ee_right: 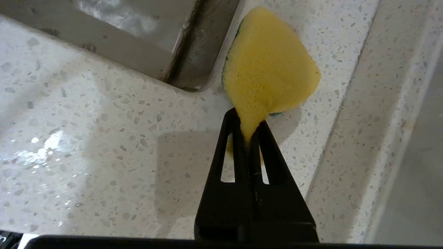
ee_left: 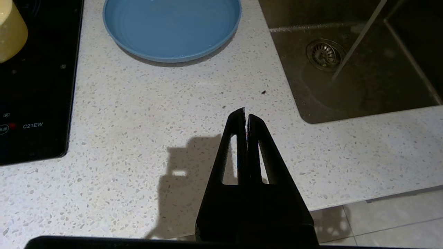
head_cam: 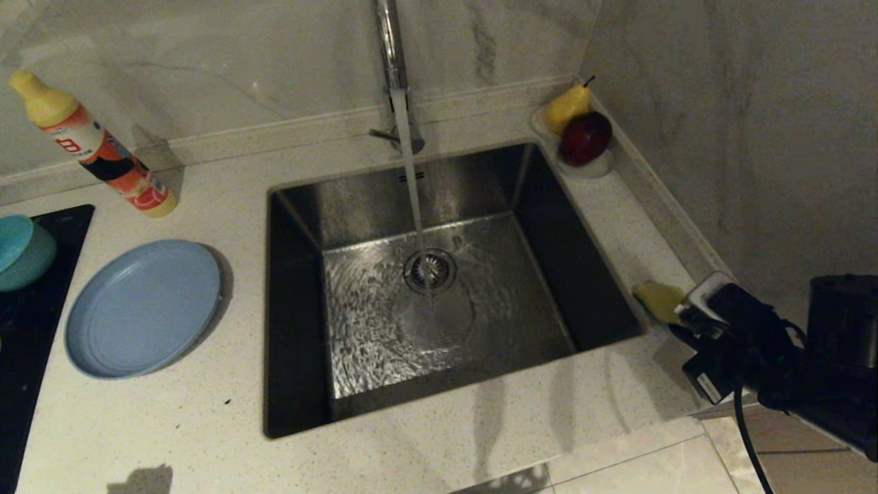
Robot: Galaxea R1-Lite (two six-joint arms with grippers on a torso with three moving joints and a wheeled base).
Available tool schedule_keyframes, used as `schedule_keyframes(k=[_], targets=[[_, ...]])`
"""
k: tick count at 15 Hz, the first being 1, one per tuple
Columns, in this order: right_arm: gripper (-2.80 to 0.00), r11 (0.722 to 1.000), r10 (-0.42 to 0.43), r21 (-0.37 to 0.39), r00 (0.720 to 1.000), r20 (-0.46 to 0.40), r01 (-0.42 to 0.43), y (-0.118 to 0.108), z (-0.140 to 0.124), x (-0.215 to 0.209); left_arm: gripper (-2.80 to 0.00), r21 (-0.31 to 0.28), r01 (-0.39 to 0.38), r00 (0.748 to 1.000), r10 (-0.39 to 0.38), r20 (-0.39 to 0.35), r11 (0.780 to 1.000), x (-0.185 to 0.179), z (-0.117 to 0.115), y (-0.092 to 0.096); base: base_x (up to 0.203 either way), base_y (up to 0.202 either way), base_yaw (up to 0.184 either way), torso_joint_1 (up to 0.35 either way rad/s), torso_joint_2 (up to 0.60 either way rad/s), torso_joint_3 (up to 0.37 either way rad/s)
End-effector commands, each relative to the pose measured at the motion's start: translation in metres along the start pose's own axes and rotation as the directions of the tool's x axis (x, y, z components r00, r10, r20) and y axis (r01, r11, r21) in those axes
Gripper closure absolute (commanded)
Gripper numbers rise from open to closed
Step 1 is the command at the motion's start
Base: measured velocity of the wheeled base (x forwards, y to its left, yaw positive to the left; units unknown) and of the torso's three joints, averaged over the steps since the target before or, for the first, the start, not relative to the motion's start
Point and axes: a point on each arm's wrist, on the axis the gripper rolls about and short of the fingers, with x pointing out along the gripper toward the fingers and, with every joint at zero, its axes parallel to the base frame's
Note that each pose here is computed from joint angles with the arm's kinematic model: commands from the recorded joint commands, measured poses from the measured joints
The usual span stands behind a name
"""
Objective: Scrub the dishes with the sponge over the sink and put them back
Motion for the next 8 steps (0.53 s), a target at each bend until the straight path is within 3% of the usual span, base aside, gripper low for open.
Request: schedule_keyframes(k=[1,8], targets=[[0.0,1.0,-0.009,-0.006,1.0,-0.001,0.009,-0.0018,-0.0004,0.0014,0.0,0.001,-0.002,0.999,0.002,-0.041,1.0,0.0022,-0.0112,0.0004,0.0,0.0,0.0,0.0,0.0,0.0],[0.0,1.0,-0.014,-0.012,0.999,-0.035,0.013,-0.0047,-0.009,0.0094,0.0,0.001,-0.002,0.999,0.002,-0.041,1.0,0.0022,-0.0112,0.0004,0.0,0.0,0.0,0.0,0.0,0.0]])
